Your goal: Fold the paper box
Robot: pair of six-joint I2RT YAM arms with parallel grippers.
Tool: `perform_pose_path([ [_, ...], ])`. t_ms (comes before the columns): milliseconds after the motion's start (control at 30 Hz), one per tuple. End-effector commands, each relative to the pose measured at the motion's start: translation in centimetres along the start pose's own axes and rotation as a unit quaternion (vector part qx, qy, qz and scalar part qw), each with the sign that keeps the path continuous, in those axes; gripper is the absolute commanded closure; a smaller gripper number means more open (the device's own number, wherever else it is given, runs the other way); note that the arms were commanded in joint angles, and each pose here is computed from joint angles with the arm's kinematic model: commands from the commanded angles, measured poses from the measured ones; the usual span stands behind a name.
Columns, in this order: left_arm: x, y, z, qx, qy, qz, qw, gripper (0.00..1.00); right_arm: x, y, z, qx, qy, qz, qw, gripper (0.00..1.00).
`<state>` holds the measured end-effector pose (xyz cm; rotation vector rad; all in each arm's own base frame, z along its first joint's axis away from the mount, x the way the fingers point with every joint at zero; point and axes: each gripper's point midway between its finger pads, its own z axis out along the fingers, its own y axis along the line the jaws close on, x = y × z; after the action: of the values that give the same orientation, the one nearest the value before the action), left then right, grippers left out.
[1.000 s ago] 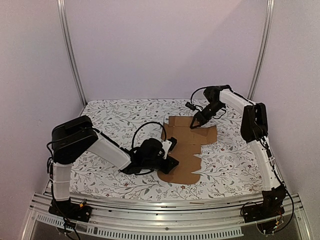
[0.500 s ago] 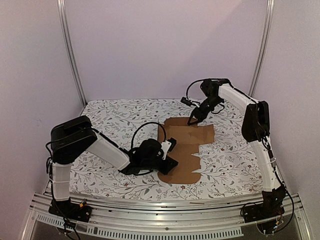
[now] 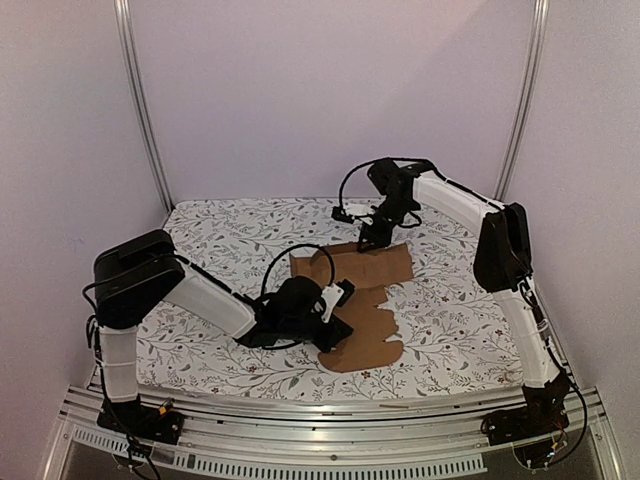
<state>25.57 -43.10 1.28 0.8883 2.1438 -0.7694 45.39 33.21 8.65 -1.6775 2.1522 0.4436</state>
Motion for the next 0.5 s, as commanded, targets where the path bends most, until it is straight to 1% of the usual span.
perform_pose_path([
  [0, 4.8, 0.5, -0.4, -0.011, 0.076, 0.006, 0.997, 0.85, -1.9, -0.6, -1.5, 0.063, 0.002, -0.053, 0.997, 0.85],
  [267, 5.1, 0.3, -0.4, -0.005, 0.08, 0.011, 0.997, 0.85, -3.3, -0.2, -0.8, 0.079, 0.0, -0.099, 0.992, 0.85],
  [300, 5.2, 0.3, -0.4, -0.004, 0.081, 0.012, 0.997, 0.85, -3.3, -0.2, -0.4, 0.084, 0.005, -0.106, 0.991, 0.88],
  [367, 5.2, 0.4, -0.5, -0.006, 0.081, 0.012, 0.997, 0.85, -3.2, -0.4, 0.1, 0.095, 0.017, -0.118, 0.988, 0.97],
  [467, 4.9, 0.4, -0.8, -0.009, 0.074, 0.013, 0.997, 0.85, -2.8, -0.9, 0.1, 0.11, 0.029, -0.113, 0.987, 1.0],
])
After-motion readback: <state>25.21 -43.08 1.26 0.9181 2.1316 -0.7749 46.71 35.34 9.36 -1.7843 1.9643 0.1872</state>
